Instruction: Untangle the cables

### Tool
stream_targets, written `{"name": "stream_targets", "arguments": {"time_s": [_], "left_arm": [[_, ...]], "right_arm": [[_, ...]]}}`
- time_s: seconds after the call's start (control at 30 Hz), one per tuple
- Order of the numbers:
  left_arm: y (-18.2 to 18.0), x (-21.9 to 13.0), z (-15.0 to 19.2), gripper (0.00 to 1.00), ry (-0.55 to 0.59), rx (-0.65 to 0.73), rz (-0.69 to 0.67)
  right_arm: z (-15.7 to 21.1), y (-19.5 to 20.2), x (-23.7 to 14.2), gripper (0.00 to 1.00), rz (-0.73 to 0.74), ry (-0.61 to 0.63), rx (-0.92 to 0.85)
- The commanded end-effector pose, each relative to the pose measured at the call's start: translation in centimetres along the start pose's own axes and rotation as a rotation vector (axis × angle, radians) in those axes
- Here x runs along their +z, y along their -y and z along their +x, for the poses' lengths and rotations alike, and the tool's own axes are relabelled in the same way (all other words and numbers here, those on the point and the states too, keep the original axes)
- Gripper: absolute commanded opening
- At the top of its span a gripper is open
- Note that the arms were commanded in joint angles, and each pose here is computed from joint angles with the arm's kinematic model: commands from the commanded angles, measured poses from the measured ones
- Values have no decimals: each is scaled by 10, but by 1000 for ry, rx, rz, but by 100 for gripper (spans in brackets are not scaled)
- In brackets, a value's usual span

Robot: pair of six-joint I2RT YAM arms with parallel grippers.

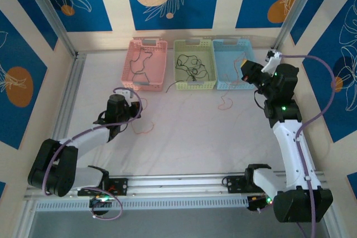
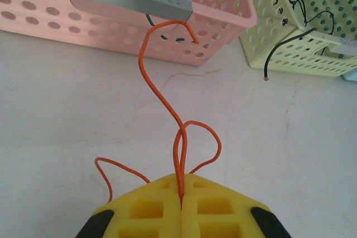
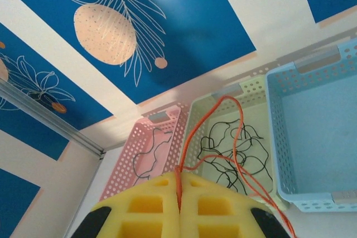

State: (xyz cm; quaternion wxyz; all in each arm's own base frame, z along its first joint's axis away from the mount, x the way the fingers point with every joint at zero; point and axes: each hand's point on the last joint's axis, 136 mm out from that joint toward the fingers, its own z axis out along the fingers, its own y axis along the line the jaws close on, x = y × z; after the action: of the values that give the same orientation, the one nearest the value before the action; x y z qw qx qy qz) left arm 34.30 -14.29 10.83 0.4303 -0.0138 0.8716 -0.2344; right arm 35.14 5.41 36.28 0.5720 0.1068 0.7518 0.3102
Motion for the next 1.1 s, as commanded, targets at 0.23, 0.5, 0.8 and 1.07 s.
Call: {"name": "stream_targets", "arguments": {"time_s": [0.23, 0.5, 0.8, 1.07], "left_arm": [[6, 2, -1, 0, 19, 27, 18], [7, 4, 1, 0, 10, 34, 18], [9, 3, 1, 0, 11, 45, 20], [15, 1, 1, 0, 18, 61, 41]], "right_arm": [[-107, -21, 27, 0, 60, 242, -85], [-128, 23, 107, 0, 214, 253, -60], [-55, 89, 177, 39, 346, 45, -39], [-15, 41, 149, 44, 151, -25, -165]]}}
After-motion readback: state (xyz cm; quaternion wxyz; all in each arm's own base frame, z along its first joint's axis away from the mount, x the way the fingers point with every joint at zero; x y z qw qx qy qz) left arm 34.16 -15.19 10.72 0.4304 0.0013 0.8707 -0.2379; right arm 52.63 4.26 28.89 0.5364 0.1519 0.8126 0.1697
